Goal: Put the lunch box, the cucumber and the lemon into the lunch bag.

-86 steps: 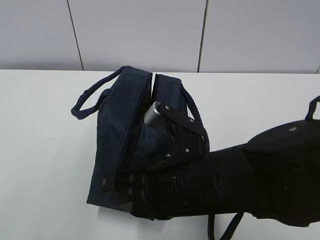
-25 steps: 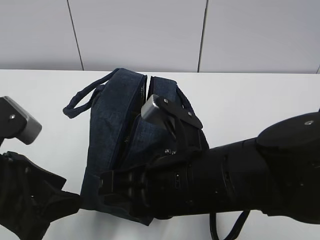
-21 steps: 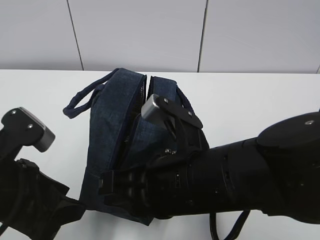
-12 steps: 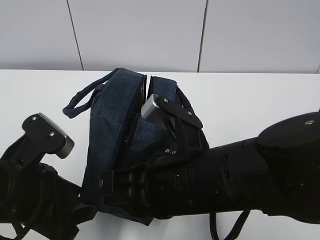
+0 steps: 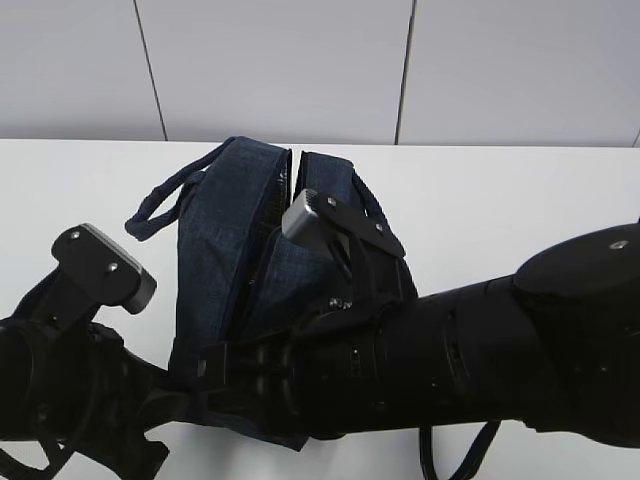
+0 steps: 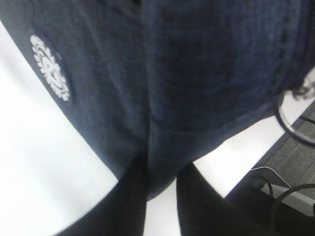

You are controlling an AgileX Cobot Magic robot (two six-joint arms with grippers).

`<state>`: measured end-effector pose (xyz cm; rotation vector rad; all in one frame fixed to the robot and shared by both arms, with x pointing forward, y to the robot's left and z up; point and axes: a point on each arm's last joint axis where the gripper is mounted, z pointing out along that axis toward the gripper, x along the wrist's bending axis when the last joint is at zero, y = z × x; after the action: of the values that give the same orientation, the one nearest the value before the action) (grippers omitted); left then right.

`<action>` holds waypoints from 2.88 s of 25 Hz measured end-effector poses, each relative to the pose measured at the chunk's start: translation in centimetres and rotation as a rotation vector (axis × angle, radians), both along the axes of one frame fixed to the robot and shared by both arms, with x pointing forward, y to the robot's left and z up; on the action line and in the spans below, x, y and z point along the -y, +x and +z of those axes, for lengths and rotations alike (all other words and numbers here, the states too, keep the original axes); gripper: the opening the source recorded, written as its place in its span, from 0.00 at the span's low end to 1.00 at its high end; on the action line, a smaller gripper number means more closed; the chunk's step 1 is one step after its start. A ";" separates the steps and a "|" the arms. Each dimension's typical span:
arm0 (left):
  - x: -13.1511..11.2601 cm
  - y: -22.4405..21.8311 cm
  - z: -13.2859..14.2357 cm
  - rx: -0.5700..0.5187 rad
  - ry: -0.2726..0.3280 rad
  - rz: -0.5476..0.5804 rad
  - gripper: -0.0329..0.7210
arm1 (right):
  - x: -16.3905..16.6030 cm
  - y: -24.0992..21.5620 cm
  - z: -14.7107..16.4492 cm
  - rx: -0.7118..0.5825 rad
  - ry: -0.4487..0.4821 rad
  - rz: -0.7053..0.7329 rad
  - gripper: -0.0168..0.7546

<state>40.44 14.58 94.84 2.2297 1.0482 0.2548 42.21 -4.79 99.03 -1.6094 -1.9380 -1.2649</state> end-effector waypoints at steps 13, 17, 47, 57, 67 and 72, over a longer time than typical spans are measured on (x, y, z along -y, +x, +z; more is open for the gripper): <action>0.1 0.0 0.0 -0.004 -0.008 0.009 0.03 | -0.1 -0.2 0.1 -0.007 0.014 0.020 0.02; 0.1 0.0 -0.2 -0.013 -0.004 0.015 0.03 | 0.1 -0.3 0.6 0.004 0.024 0.019 0.02; 0.5 0.2 -1.2 -0.050 0.021 0.011 0.03 | -0.1 0.7 3.8 0.106 0.070 -0.037 0.02; -0.2 -0.3 -2.0 -0.071 0.032 0.039 0.03 | 0.1 1.0 3.9 0.124 0.052 -0.070 0.02; -0.2 -0.4 -2.1 -0.074 0.029 0.050 0.03 | 0.0 1.8 5.0 0.178 0.051 -0.107 0.02; -0.2 -0.3 -2.0 -0.071 0.025 0.055 0.03 | -0.2 2.3 6.0 0.203 0.068 -0.123 0.02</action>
<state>40.14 14.78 92.85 2.2494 1.1506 0.2154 44.51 -4.63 105.02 -1.6443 -1.9109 -1.5810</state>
